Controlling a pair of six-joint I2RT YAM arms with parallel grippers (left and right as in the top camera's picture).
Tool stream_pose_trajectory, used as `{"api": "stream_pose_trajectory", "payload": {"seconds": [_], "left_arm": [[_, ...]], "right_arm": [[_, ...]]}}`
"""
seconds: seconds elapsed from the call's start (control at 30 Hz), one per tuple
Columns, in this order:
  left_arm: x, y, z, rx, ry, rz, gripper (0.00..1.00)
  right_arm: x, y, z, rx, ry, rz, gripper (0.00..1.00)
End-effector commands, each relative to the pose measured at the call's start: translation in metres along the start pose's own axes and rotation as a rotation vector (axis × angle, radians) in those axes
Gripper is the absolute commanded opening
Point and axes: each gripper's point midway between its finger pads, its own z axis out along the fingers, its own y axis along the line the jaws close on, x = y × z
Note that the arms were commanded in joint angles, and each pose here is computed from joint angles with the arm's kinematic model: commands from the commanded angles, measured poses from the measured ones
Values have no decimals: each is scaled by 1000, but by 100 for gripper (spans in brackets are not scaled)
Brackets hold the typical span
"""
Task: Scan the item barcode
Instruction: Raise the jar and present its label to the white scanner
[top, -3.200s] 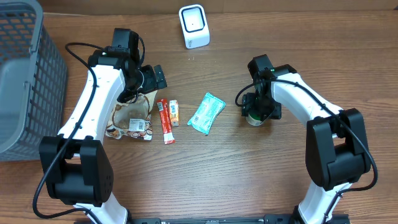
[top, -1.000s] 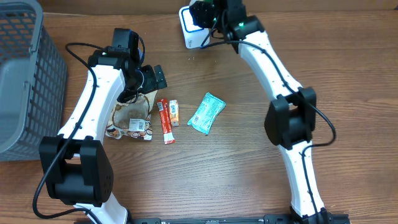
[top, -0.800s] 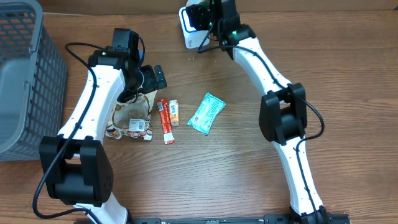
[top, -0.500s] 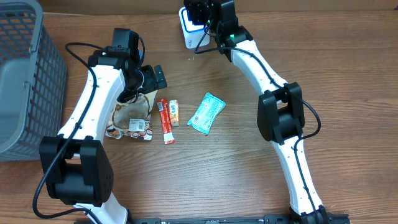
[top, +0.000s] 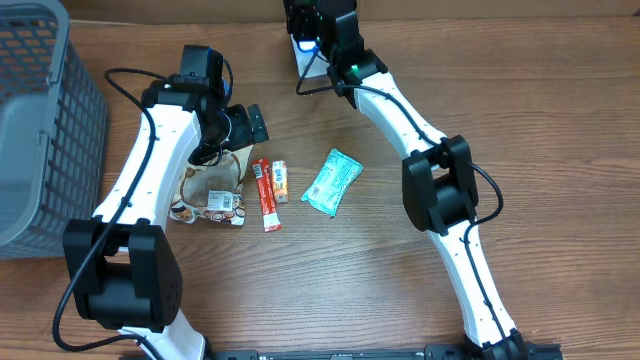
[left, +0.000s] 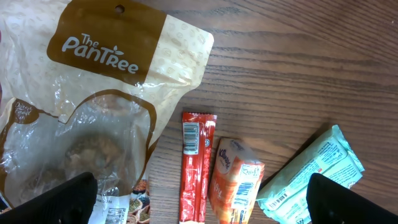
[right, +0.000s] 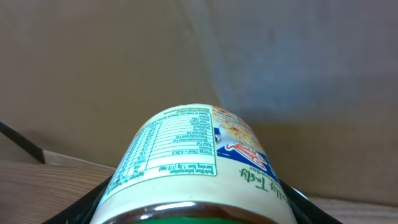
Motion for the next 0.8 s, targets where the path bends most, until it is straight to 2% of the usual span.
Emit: {"api": "stream_pose_trajectory", "payload": {"seconds": [0.0, 0.37, 0.77], "left_arm": [[-5, -5, -5, 16, -14, 1, 99], [-5, -5, -5, 16, -14, 1, 100], [-5, -5, -5, 16, -14, 1, 100]], "right_arm": [[-6, -6, 2, 16, -26, 7, 4], [7, -10, 2, 29, 29, 42, 4], [3, -13, 2, 30, 14, 88, 4]]}}
